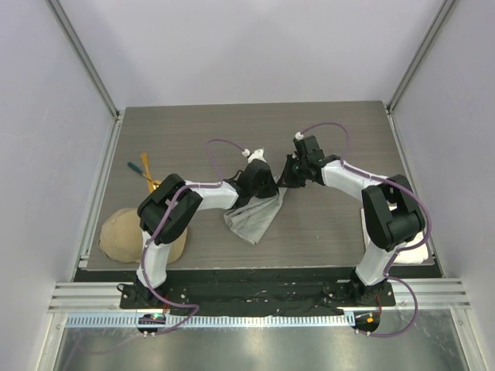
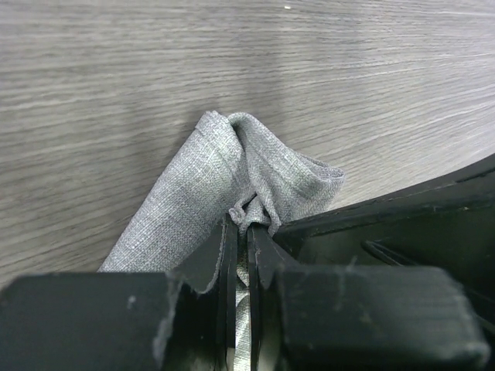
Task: Fold the napkin into a case and place the utensils inside
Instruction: Stuff the 2/3-rectangle-folded napkin at the center of the board.
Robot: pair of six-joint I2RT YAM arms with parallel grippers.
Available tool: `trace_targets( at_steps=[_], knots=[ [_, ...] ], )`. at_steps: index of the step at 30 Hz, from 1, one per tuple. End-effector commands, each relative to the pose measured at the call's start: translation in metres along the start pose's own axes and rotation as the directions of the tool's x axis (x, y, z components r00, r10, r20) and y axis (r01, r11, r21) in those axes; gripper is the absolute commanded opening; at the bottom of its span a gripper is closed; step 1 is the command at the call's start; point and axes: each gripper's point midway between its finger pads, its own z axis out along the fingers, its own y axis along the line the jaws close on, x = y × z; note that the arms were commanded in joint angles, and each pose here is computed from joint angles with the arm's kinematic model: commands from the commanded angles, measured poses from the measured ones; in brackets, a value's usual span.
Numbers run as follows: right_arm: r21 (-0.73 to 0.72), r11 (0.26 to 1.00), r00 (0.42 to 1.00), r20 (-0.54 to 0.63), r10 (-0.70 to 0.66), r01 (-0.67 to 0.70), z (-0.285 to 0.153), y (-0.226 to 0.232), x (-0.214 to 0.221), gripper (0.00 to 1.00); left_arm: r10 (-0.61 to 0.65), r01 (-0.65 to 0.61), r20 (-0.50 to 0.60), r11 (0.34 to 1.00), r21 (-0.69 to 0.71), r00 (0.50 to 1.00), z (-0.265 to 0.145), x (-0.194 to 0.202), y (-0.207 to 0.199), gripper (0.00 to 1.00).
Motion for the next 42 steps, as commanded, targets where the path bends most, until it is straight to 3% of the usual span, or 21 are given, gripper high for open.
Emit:
trace_targets(
  at_steps=[1, 8, 11, 15, 21, 28, 32, 35, 42],
  knots=[
    [-0.094, 0.996, 0.999, 0.031, 0.003, 0.0, -0.012, 0.025, -0.01, 0.01, 0.145, -0.15, 0.102, 0.988, 0.034, 0.984, 0.004, -0.007, -0.026, 0.0],
    [-0.107, 0.994, 1.0, 0.026, -0.013, 0.016, -0.013, 0.023, -0.011, 0.01, 0.243, -0.243, 0.067, 0.97, -0.007, 0.968, 0.012, 0.004, -0.019, 0.02],
    [-0.097, 0.995, 1.0, 0.021, -0.016, 0.018, -0.013, 0.017, -0.011, 0.01, 0.283, -0.282, 0.043, 0.959, -0.026, 0.958, 0.01, 0.01, -0.009, 0.08],
    [-0.1, 0.995, 1.0, 0.016, -0.004, 0.006, -0.013, 0.013, -0.012, 0.02, 0.296, -0.296, 0.016, 0.955, 0.015, 0.955, 0.007, 0.019, -0.012, 0.23],
    [-0.124, 0.992, 1.0, 0.021, 0.001, 0.001, -0.02, 0.016, -0.016, 0.04, 0.287, -0.281, -0.016, 0.947, 0.158, 0.958, 0.0, 0.031, -0.034, 0.36],
    [-0.142, 0.99, 1.0, 0.019, 0.021, -0.018, -0.025, 0.017, -0.017, 0.05, 0.267, -0.25, -0.011, 0.915, 0.316, 0.964, -0.009, 0.038, -0.061, 0.38],
    [-0.148, 0.989, 1.0, 0.014, 0.022, -0.02, -0.025, 0.016, -0.016, 0.05, 0.26, -0.238, -0.006, 0.893, 0.382, 0.966, -0.015, 0.042, -0.068, 0.33],
    [-0.155, 0.988, 1.0, 0.009, 0.017, -0.016, -0.025, 0.017, -0.015, 0.05, 0.253, -0.236, -0.002, 0.903, 0.36, 0.967, -0.016, 0.041, -0.064, 0.3],
    [-0.195, 0.981, 1.0, -0.019, -0.005, 0.001, -0.023, 0.023, -0.013, 0.05, 0.267, -0.255, 0.0, 0.921, 0.295, 0.964, -0.016, 0.04, -0.049, 0.42]
  ],
)
